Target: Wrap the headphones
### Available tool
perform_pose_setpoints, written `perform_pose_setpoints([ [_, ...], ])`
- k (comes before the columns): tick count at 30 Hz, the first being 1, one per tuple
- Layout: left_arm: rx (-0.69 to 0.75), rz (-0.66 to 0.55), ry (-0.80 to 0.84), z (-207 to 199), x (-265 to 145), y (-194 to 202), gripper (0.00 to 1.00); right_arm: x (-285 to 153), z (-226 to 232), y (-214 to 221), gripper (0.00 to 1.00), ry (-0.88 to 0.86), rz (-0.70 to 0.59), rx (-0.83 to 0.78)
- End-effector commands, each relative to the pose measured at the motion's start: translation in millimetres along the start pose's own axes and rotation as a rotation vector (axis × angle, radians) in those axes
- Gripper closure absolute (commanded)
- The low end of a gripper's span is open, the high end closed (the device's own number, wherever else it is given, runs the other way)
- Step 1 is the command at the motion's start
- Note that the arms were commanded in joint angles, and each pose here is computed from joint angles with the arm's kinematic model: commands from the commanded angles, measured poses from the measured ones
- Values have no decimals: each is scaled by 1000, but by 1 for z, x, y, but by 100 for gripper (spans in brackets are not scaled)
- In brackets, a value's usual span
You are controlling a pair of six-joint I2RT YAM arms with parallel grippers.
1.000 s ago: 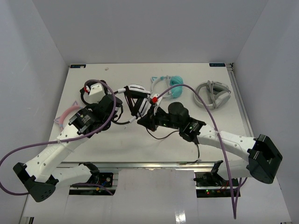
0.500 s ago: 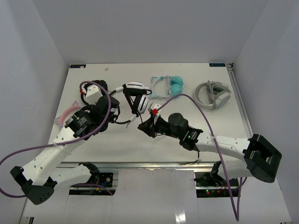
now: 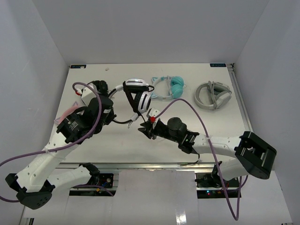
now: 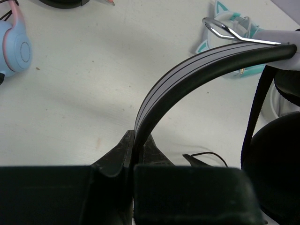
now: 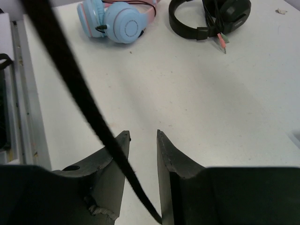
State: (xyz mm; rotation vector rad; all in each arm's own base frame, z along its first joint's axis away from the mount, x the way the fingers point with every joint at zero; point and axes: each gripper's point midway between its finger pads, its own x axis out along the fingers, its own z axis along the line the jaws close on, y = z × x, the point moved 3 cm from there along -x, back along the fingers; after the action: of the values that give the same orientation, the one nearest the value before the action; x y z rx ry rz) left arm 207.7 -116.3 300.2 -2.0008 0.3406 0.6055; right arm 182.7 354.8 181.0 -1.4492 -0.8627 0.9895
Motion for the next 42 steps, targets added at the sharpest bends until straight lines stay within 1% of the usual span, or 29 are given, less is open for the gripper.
perform_pose_setpoints([
  [1,-161,-57,177,-27,-30,-34,100,12,-15,-4,64,59,-54,-83],
  [7,-168,-63,214,-26,-43,-41,100,11,-26,15,65,85,-66,-76],
  [9,-170,-65,218,-24,-46,-42,100,10,-29,17,66,84,-86,-68],
  [11,-176,-68,231,-24,-51,-44,100,8,-31,27,68,76,-75,-51],
  [13,-180,-67,242,-22,-54,-45,100,8,-34,34,74,71,-69,-39],
  [16,-185,-69,267,-19,-60,-46,100,6,-37,43,89,65,-64,-22],
  [17,-183,-69,279,-19,-62,-46,100,4,-39,45,92,65,-66,-14],
  [20,-178,-64,339,-22,-70,-46,100,0,-41,48,92,52,-70,2],
  [25,-111,5,630,-46,-93,-30,100,-6,-43,39,92,27,-94,4],
  [27,-86,12,694,-51,-99,-27,100,-6,-45,37,92,28,-88,6],
  [30,-15,46,807,-56,-114,-20,100,-6,-50,25,92,26,-90,5],
  [33,89,103,919,-60,-128,-7,100,-6,-55,13,92,27,-81,6],
  [39,289,223,982,-47,-109,44,100,-14,-70,-18,92,50,-55,11],
  [42,335,245,1001,-39,-105,58,100,-17,-74,-31,92,55,-34,5],
])
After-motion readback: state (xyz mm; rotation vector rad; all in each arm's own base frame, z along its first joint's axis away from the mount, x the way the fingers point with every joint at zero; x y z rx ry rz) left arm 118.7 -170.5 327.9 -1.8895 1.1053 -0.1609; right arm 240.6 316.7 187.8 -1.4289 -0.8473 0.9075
